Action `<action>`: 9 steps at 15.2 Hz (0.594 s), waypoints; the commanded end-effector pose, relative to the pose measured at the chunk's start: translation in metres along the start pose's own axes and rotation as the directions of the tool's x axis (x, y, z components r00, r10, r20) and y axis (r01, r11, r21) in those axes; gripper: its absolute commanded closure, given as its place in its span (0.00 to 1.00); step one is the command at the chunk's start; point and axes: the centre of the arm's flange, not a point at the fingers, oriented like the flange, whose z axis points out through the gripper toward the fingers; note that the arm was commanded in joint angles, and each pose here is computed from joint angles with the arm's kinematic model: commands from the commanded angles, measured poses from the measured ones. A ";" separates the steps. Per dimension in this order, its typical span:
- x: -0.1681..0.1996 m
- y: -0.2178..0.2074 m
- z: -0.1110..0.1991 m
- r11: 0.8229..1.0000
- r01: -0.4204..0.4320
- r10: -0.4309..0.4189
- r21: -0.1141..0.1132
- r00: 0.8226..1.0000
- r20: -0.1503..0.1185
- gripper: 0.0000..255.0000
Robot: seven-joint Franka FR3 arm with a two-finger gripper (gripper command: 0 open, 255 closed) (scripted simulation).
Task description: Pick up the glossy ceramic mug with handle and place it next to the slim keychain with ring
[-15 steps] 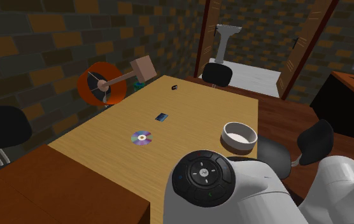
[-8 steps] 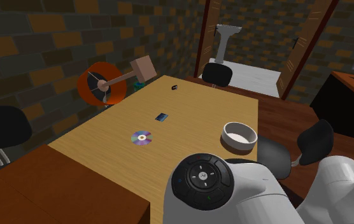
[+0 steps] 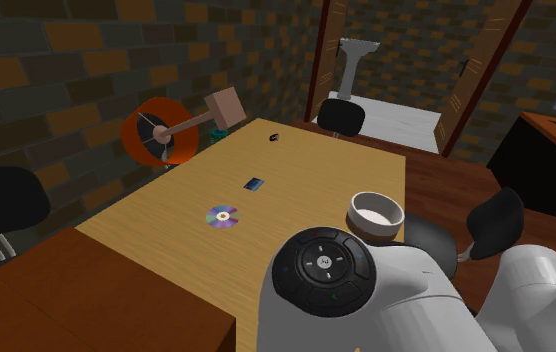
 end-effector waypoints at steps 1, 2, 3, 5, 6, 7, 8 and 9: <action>0.000 -0.001 -0.023 1.000 0.000 0.000 -0.001 1.000 0.001 0.00; 0.000 -0.001 -0.033 1.000 0.000 0.000 -0.001 1.000 0.001 0.00; 0.000 -0.001 -0.033 1.000 0.000 0.000 -0.001 1.000 0.001 0.00; 0.000 -0.001 -0.033 1.000 0.000 0.000 -0.001 1.000 0.001 0.00; 0.000 -0.001 -0.033 1.000 0.000 0.000 -0.001 1.000 0.001 0.00; 0.000 -0.001 -0.033 1.000 0.000 0.000 -0.001 1.000 0.001 0.00; 0.000 -0.001 -0.033 1.000 0.000 0.000 -0.001 1.000 0.001 0.00; 0.000 -0.001 -0.033 1.000 0.000 0.000 -0.001 1.000 0.001 0.00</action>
